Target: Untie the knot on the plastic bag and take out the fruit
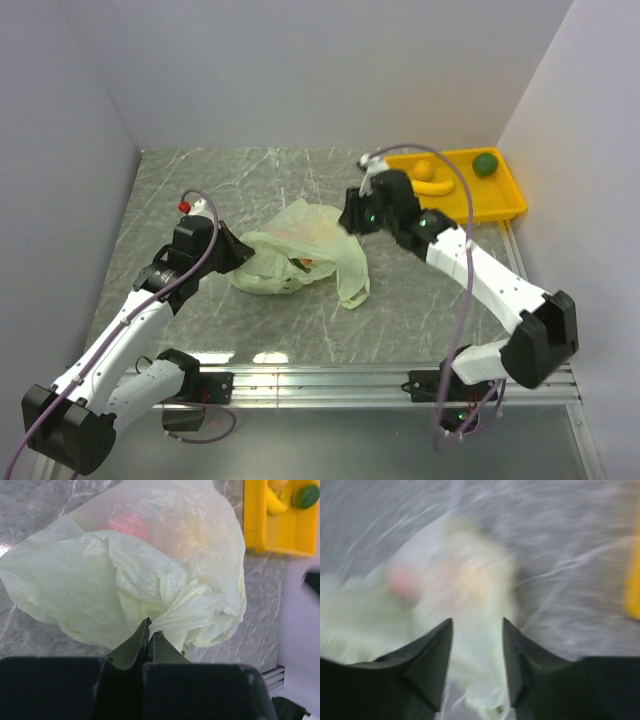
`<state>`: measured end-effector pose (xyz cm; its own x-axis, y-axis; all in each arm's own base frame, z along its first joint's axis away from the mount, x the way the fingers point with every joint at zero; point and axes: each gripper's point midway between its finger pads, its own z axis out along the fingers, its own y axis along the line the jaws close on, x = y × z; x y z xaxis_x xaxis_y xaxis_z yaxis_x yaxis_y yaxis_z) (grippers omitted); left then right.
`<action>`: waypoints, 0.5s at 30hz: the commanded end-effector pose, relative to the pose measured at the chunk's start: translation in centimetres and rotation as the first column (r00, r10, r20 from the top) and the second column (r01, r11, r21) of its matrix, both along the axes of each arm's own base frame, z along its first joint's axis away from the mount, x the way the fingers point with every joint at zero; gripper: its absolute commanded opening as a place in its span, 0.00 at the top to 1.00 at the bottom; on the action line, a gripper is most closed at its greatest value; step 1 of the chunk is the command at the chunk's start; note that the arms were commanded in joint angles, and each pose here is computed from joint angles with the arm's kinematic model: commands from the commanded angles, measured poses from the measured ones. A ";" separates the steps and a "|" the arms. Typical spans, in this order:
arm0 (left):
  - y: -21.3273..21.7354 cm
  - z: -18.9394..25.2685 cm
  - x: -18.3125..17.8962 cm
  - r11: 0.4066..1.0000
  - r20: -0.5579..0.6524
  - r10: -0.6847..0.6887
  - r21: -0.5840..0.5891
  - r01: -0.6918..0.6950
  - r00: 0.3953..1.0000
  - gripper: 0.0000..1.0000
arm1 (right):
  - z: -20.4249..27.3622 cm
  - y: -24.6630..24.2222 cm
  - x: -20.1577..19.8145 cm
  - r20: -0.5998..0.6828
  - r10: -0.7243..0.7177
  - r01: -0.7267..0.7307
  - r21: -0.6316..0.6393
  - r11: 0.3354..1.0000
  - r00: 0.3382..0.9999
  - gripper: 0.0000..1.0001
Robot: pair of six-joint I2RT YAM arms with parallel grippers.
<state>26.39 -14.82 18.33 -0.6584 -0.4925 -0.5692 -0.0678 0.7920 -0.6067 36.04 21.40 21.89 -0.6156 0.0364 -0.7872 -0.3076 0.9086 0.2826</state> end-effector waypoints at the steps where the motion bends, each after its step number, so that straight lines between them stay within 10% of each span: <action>1: 0.4 1.9 1.2 0.996 0.068 0.077 -0.053 -0.074 0.995 0.99 | 0.0 4.7 -6.0 0.043 0.277 -0.279 0.024 0.960 0.960 0.60; 7: 0.3 1.7 1.4 0.997 0.068 0.069 -0.044 -0.066 0.995 0.99 | -3.5 10.8 -11.4 -0.042 0.450 -0.445 0.087 0.891 0.892 0.75; 15: 0.3 1.8 0.8 0.999 0.069 0.028 -0.018 -0.027 0.997 0.99 | -7.5 14.8 -6.0 -0.102 0.383 -0.380 0.051 0.924 0.918 0.79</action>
<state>27.05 -14.54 18.98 -0.6205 -0.5274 -0.5803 -0.0820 0.7796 -0.6209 26.34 34.21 12.43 -0.7050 -0.2737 -0.6543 -0.6075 0.7091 0.3580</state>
